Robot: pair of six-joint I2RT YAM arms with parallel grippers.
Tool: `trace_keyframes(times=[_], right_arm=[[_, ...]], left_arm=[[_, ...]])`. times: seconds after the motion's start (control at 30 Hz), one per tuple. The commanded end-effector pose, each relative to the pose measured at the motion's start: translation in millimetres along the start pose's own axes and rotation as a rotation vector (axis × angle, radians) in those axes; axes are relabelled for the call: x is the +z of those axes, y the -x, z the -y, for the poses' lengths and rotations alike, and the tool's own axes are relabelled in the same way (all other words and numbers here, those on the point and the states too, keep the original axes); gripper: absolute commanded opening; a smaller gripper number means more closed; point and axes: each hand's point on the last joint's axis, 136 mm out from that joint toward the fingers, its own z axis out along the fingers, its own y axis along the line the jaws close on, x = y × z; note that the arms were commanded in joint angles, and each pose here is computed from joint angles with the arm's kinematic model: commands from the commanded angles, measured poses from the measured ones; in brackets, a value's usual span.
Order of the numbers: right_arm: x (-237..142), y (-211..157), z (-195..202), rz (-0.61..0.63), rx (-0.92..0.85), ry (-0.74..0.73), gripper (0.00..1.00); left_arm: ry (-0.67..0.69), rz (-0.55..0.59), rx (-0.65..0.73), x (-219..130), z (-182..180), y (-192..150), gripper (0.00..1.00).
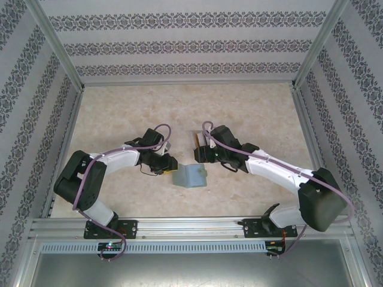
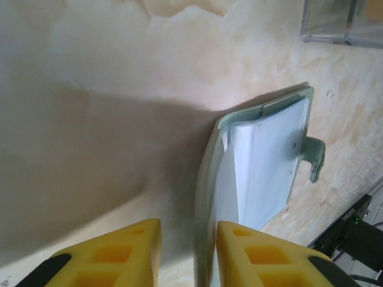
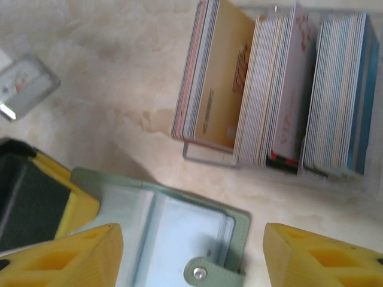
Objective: Put the credit cards into the card holder
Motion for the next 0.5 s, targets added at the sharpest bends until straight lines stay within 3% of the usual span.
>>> trace_keyframes(times=[0.0,0.2,0.47], right_arm=[[0.7,21.9,13.1,0.012,-0.058,-0.117,0.66],[19.0,48.0,19.1,-0.04,-0.154,-0.247,0.8],[47.2,65.3,29.6,-0.056,-0.288,-0.406,0.81]], left_arm=[[-0.036,-0.029,0.023,-4.5,14.6,-4.1,0.21],[-0.058,-0.049,0.003,-4.3,16.4,-9.3,0.09],[-0.067,-0.032,-0.008,-5.7,15.7,-10.0,0.08]])
